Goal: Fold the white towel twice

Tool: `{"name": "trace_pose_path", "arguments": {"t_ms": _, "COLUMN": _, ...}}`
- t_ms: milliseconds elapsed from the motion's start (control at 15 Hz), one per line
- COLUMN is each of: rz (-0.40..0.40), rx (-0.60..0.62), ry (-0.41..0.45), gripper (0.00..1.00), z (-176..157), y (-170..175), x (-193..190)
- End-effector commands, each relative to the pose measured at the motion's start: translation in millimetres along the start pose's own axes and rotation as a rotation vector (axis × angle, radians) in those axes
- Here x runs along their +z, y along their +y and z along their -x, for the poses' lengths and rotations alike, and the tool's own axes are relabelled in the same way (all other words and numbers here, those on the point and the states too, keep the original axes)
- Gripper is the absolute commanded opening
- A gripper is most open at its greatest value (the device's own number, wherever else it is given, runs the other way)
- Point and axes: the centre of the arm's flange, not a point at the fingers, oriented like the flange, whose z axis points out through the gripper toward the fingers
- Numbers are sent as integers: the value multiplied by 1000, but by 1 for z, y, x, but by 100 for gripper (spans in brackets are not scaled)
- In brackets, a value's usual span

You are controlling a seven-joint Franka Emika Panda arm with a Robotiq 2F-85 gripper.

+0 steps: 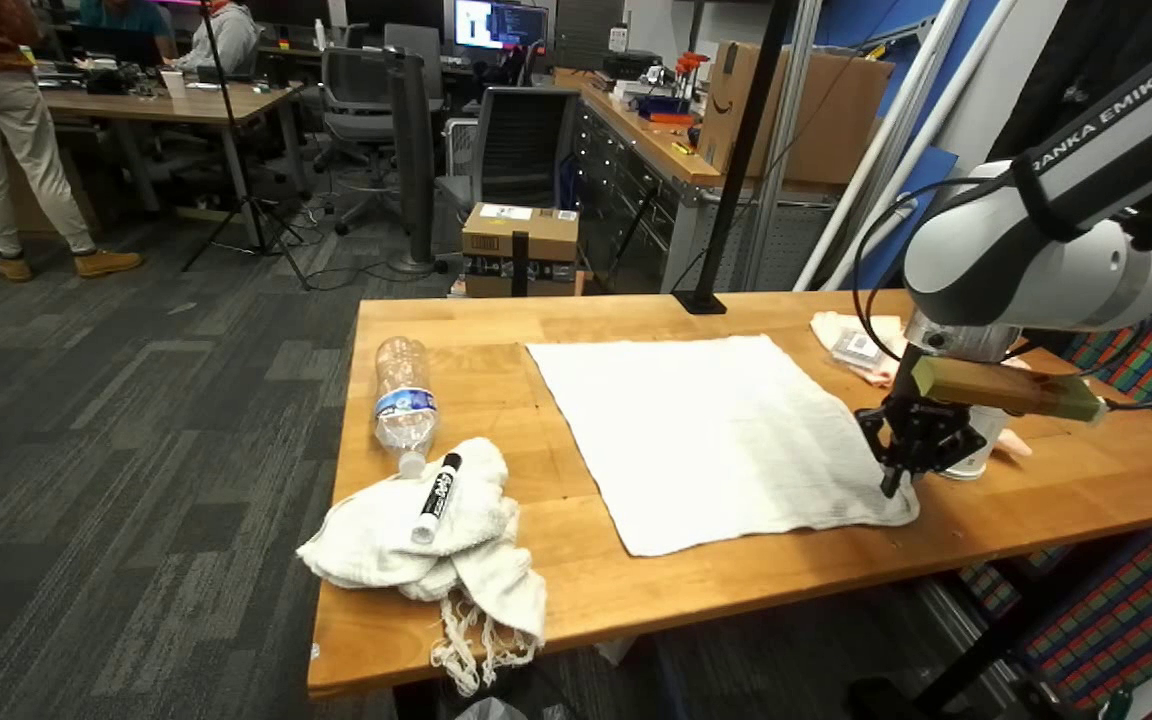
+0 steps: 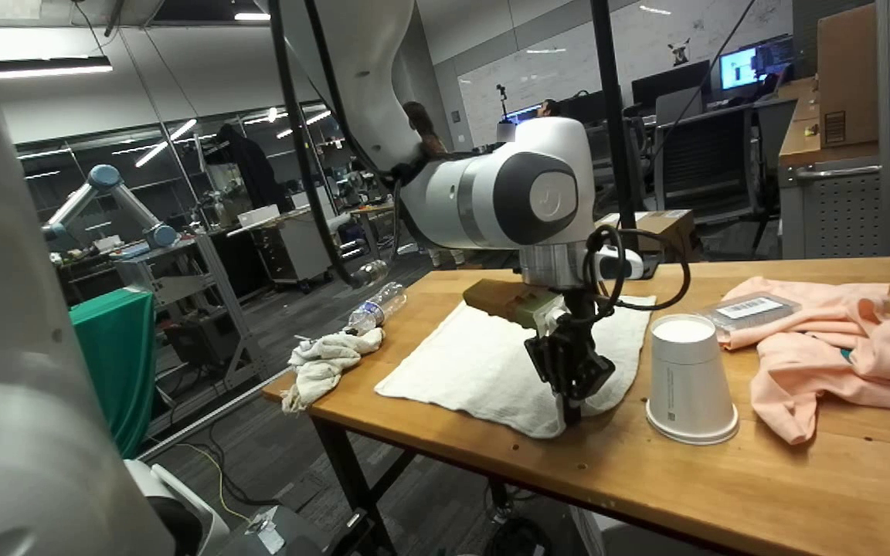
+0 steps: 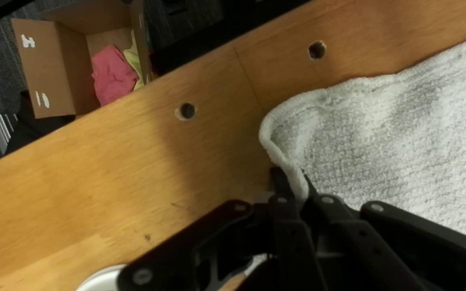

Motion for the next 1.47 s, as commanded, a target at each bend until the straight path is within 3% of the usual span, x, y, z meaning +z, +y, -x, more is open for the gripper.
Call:
{"name": "trace_pose_path", "arguments": {"t_ms": 0, "rz": 58, "rx": 0, "ry": -33, "gripper": 7, "z": -5, "y": -7, "x": -2}}
{"name": "trace_pose_path", "arguments": {"t_ms": 600, "rz": 138, "rx": -2, "ry": -51, "gripper": 6, "z": -17, "y": -45, "x": -24}}
{"name": "trace_pose_path", "arguments": {"t_ms": 1400, "rz": 209, "rx": -96, "ry": 5, "gripper": 6, "z": -42, "y": -162, "x": -87}}
